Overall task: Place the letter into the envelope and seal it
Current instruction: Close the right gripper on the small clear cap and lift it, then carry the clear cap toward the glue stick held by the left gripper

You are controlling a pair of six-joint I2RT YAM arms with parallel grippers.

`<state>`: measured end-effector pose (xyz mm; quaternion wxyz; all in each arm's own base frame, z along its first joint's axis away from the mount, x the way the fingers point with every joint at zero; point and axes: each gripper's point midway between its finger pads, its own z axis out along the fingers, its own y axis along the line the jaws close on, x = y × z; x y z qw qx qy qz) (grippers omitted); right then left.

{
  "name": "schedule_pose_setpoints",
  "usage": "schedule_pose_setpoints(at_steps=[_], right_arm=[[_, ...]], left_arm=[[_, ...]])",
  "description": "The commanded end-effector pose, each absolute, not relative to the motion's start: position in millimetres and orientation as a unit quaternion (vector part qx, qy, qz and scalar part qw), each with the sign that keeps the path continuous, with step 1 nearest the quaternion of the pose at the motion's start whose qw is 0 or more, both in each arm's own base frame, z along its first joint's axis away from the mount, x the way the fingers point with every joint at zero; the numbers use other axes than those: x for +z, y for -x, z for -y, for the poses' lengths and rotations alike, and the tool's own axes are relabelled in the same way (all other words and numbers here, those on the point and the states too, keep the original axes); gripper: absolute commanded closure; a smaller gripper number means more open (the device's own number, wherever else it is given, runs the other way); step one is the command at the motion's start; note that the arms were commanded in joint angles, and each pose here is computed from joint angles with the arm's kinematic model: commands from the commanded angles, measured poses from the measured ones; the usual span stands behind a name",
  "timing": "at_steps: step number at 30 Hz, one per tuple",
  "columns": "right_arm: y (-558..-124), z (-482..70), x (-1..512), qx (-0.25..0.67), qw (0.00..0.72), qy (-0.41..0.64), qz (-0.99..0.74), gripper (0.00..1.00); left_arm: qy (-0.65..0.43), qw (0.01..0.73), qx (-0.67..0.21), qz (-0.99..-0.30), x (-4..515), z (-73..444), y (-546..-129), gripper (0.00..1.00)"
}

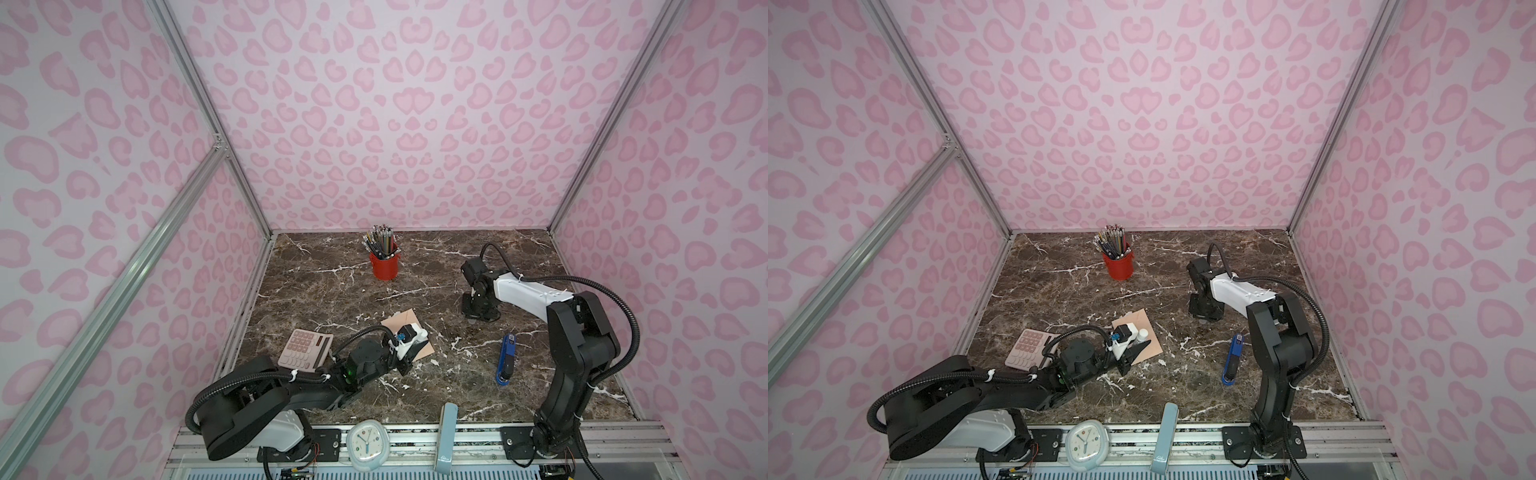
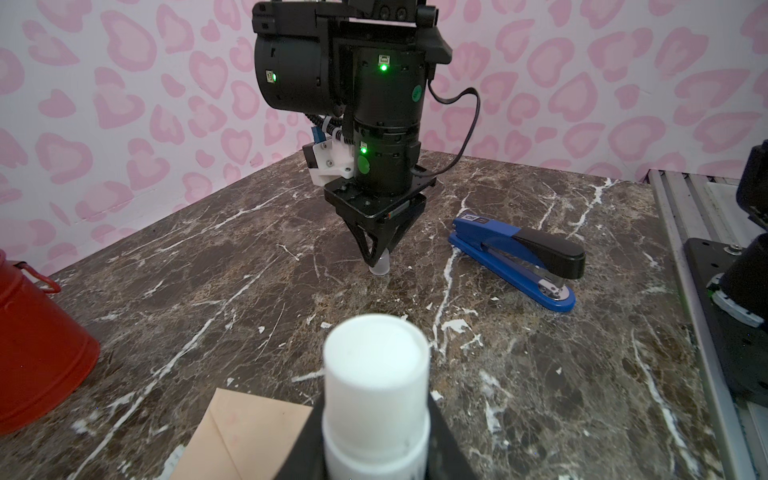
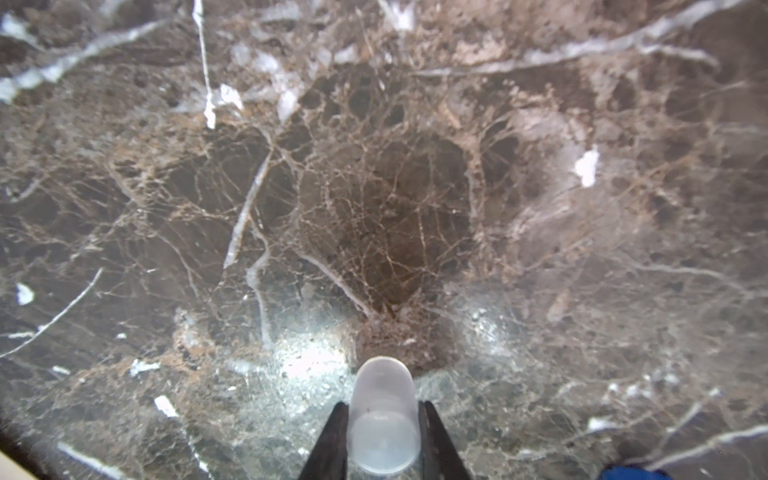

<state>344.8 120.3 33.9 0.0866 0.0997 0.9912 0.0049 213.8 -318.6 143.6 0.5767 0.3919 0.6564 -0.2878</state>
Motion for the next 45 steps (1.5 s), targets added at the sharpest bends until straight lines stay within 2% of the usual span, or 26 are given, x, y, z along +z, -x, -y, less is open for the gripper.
schedule_pose_setpoints(at_steps=[1,5,11,17,24,33,45], right_arm=[[-345.0,-120.1,41.3,0.005,0.092,-0.097,-0.991,0.74],[-342.3,-123.7,63.9,0.015,0.11,-0.081,-0.99,0.75],[-317.9,-147.7,131.2,0.071,0.157,0.005,-0.985,0.73],[-274.0,-191.6,202.6,0.22,0.204,0.096,-0.949,0.73],[-227.9,-226.9,258.4,0.333,0.251,0.183,-0.89,0.73],[-198.4,-255.4,279.2,0.423,0.241,0.223,-0.845,0.72],[-199.5,-270.5,269.5,0.453,0.232,0.214,-0.834,0.73]], left_arm=[[-0.386,0.596,-0.294,-0.64,157.3,319.5,-214.1,0.96],[-0.388,0.594,-0.291,-0.642,156.5,317.6,-213.5,0.96],[-0.394,0.593,-0.279,-0.644,155.8,308.8,-209.2,0.96],[-0.405,0.601,-0.267,-0.635,167.7,305.4,-207.5,0.96],[-0.408,0.613,-0.263,-0.623,180.5,307.0,-208.9,0.96],[-0.397,0.623,-0.272,-0.616,200.1,313.6,-213.5,0.96],[-0.391,0.625,-0.288,-0.611,209.6,318.3,-213.3,0.96]])
